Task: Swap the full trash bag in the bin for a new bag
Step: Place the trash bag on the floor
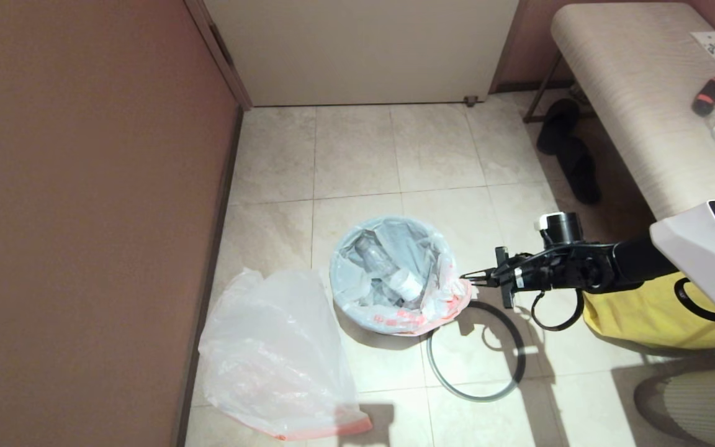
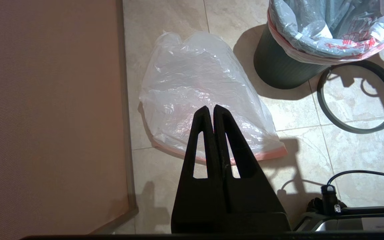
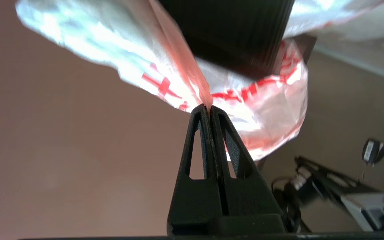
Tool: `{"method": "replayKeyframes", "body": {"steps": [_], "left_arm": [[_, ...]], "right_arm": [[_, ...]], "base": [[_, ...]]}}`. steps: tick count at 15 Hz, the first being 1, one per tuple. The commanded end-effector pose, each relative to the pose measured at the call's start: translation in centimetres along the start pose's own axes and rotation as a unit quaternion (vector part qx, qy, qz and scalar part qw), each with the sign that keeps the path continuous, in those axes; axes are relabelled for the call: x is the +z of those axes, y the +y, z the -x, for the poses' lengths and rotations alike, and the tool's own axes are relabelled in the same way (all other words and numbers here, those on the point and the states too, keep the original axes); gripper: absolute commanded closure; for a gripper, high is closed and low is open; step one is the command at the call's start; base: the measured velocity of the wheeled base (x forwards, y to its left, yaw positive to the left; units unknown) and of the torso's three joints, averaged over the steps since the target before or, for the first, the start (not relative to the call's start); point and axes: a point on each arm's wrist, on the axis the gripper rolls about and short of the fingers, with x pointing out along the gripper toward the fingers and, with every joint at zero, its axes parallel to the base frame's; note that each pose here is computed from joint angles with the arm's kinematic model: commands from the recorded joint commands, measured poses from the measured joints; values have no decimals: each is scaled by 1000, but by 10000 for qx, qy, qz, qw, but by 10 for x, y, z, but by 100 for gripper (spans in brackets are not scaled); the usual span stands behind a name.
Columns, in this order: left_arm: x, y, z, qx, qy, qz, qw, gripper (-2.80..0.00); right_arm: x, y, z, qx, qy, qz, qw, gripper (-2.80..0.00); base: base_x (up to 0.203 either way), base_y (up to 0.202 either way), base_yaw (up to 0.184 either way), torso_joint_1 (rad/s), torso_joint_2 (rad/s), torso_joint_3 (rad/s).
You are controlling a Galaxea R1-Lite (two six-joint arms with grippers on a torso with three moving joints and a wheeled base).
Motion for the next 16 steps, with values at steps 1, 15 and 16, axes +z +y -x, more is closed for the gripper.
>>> {"method": "replayKeyframes", "body": {"steps": [1,15,16], "left_arm": [[0,0,0,-4,9,-3,10000,0],[0,0,0,-4,9,-3,10000,0],[0,0,0,-4,9,-3,10000,0]], "right_arm": [[-6,4,-2,26,230,45,9997,0],[-4,16,24,221,476,411,9978,0],[-3,17,42,292,319,414,9982,0]], "base": [[0,0,0,0,0,0],[0,0,0,0,0,0],[0,0,0,0,0,0]]}}
